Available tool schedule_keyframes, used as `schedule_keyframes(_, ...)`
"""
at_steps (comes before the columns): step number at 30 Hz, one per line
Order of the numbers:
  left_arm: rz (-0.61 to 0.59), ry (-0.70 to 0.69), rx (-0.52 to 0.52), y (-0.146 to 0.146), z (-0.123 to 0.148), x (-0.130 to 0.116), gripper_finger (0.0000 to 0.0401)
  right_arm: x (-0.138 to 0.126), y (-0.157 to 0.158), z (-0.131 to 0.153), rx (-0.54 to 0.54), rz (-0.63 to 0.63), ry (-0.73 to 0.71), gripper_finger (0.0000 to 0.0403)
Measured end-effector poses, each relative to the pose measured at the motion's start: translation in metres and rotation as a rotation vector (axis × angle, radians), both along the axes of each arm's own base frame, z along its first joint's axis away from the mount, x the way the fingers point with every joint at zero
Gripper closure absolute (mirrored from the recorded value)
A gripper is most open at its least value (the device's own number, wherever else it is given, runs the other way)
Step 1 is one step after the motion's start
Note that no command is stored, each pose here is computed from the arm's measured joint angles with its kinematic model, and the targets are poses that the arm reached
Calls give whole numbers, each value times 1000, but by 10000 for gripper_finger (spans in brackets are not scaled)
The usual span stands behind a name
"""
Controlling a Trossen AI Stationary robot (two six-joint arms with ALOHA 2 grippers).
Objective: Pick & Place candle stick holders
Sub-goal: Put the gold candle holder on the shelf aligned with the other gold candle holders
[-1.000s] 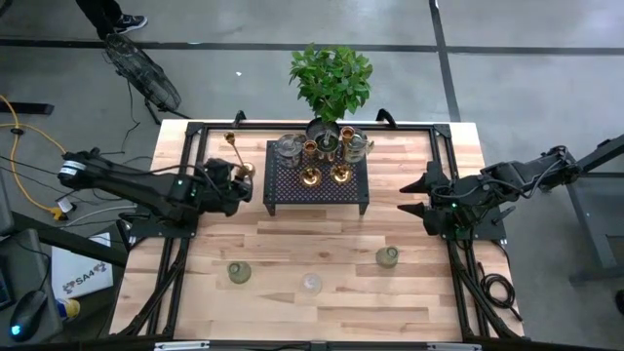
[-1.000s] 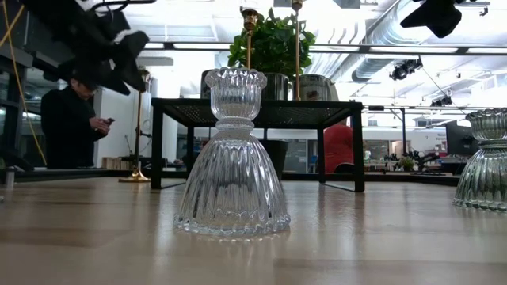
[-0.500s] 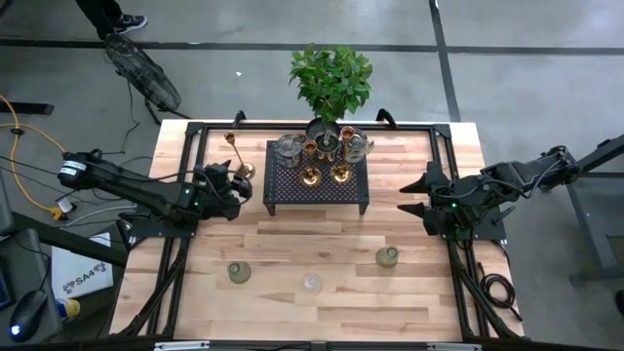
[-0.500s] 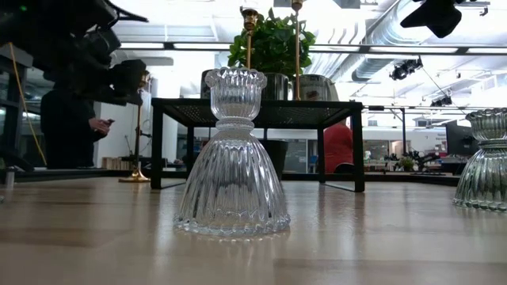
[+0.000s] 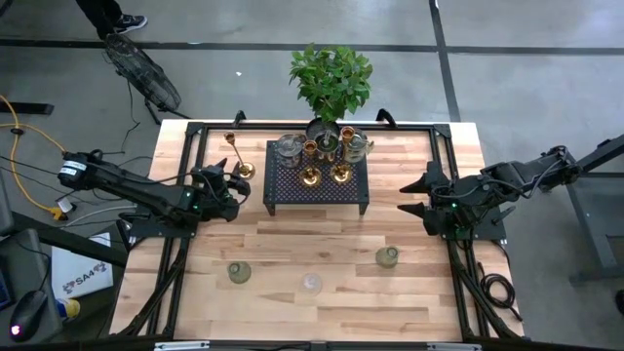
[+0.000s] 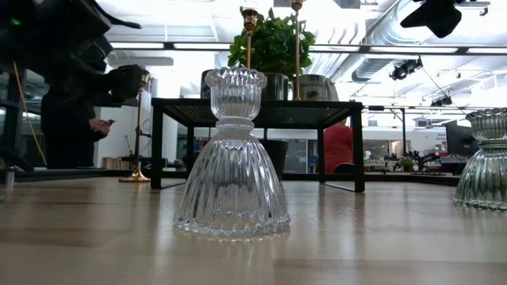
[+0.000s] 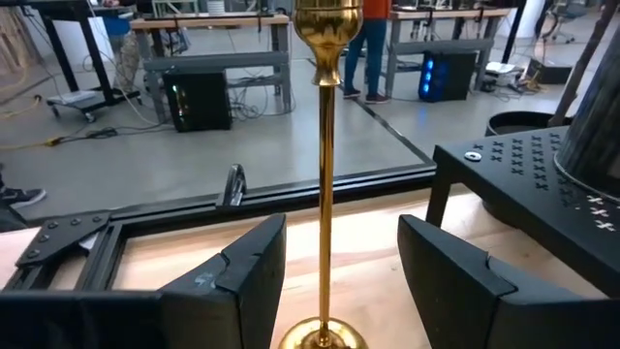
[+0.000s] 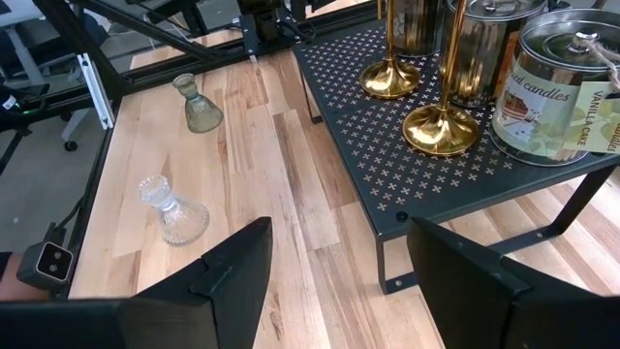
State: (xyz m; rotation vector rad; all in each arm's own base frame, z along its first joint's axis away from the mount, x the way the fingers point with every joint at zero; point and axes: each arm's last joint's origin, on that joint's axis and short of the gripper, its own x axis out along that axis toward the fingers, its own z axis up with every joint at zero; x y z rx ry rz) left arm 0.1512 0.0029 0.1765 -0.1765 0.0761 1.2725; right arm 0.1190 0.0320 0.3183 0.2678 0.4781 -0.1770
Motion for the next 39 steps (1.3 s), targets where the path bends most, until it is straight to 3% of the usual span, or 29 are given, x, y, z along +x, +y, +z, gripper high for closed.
schedule_keyframes(10,37,-13,38,1,-6,-4,208,0,0,0,0,0,0,170)
schedule_keyframes(30,68,109,110,0,-21,2,207,0,0,0,0,0,0,170)
schedule_keyframes(39,48,86,71,-2,-28,5,207,0,0,0,0,0,0,170)
